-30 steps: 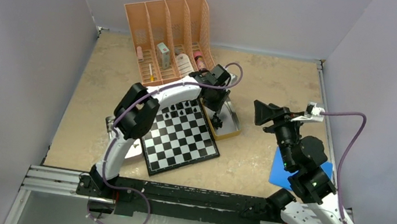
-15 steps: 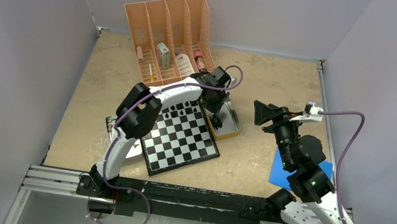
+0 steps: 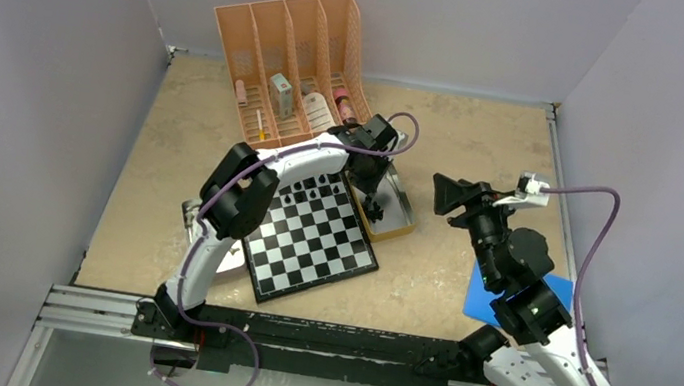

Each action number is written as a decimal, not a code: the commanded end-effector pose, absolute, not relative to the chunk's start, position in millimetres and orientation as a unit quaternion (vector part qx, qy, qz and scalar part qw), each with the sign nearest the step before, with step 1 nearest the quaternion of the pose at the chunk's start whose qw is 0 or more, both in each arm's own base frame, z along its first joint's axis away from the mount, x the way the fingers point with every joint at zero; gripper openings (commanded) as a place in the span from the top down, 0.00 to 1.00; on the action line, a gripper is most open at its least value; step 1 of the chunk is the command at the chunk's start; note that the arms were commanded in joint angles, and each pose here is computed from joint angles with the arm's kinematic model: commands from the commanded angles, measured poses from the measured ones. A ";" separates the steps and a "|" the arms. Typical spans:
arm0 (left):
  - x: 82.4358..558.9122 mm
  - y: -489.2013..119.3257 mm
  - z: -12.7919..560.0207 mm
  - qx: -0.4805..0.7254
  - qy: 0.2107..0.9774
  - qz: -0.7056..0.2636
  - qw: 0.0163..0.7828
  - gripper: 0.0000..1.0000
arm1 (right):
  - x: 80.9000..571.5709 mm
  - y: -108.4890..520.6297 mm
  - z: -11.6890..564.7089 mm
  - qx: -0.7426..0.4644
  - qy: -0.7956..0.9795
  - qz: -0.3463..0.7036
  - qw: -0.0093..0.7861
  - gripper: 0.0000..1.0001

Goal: Set up the chess pieces on the board
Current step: Pick up the chess piece from the storage box, then place the chess piece on the chessboard, then pick up the chess piece from the storage box, then place the chess piece on the chessboard.

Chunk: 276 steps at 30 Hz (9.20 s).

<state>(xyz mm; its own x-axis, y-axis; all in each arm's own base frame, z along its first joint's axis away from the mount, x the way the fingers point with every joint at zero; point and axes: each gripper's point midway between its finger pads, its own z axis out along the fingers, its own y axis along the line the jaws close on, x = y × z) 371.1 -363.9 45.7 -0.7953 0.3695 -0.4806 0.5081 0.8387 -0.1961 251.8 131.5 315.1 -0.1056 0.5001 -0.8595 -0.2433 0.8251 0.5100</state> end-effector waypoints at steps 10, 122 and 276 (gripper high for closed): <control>370.8 -365.6 152.8 0.209 0.903 -0.211 0.311 0.97 | 262.0 146.1 307.3 0.084 0.686 0.296 0.659 0.35; 331.0 -113.4 172.6 -0.073 0.937 -0.179 0.292 0.39 | 283.8 195.8 250.4 0.014 0.757 0.298 0.581 0.01; 226.9 -244.1 294.9 0.158 0.759 -0.596 0.208 0.58 | 217.6 330.5 287.9 -0.239 0.614 0.333 0.674 0.89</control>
<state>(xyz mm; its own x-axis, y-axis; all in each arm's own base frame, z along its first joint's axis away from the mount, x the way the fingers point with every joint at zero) 239.2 -238.9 282.7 -0.8760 -0.0638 -0.4780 0.4294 0.3481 -0.8333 214.7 327.5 266.2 -0.0339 0.1120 -0.9931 -0.7502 0.6537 0.0993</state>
